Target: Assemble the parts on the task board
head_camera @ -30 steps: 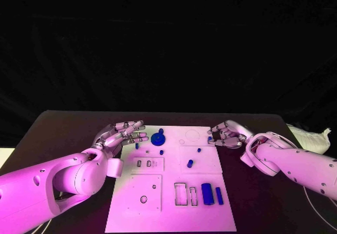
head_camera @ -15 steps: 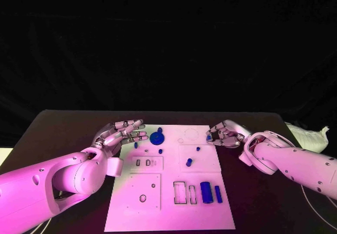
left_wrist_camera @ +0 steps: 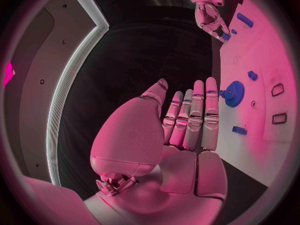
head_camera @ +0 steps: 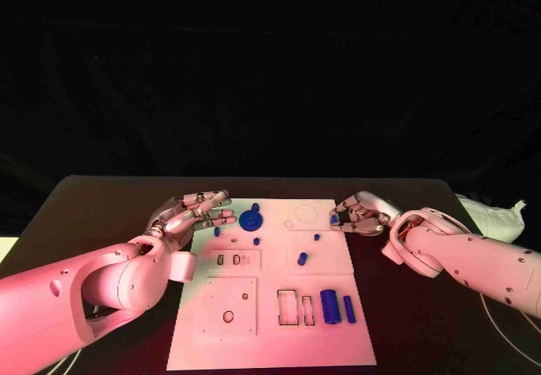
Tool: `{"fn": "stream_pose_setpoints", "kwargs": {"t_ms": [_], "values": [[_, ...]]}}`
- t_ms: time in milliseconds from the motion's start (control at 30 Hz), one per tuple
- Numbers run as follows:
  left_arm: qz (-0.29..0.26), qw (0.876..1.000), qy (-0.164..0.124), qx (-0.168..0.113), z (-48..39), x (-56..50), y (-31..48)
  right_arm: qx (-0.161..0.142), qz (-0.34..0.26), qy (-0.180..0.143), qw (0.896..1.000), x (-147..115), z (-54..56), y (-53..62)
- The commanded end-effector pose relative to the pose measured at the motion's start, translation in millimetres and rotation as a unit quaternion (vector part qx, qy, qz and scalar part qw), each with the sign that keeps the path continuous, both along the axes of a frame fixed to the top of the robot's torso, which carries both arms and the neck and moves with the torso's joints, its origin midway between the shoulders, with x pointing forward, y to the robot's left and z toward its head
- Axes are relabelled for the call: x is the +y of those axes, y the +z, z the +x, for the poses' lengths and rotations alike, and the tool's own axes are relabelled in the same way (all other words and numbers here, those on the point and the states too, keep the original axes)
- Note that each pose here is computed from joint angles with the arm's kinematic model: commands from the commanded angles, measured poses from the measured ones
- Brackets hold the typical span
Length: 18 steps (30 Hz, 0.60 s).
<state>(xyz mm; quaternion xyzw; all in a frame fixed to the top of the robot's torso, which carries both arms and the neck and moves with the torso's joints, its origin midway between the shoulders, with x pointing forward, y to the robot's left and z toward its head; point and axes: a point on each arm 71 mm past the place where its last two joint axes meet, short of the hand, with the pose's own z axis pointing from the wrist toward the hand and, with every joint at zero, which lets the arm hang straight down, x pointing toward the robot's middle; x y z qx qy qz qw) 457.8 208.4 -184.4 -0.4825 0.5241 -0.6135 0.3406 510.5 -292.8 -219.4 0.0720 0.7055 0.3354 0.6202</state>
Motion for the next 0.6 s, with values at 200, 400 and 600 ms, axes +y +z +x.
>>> {"fn": "stream_pose_setpoints", "kwargs": {"t_ms": [200,400,600], "values": [[-0.005,1.0,-0.009,-0.008,-0.6,-2.4,1.9,0.01,-0.012,0.004,1.0,-0.5,1.0,-3.3],[-0.004,1.0,-0.008,-0.008,-0.5,-2.1,1.8,0.013,-0.018,0.003,1.0,-1.2,2.1,-4.8],[-0.004,1.0,-0.008,-0.008,-0.6,-2.4,1.8,0.015,-0.02,0.004,1.0,0.1,2.5,-5.5]]}}
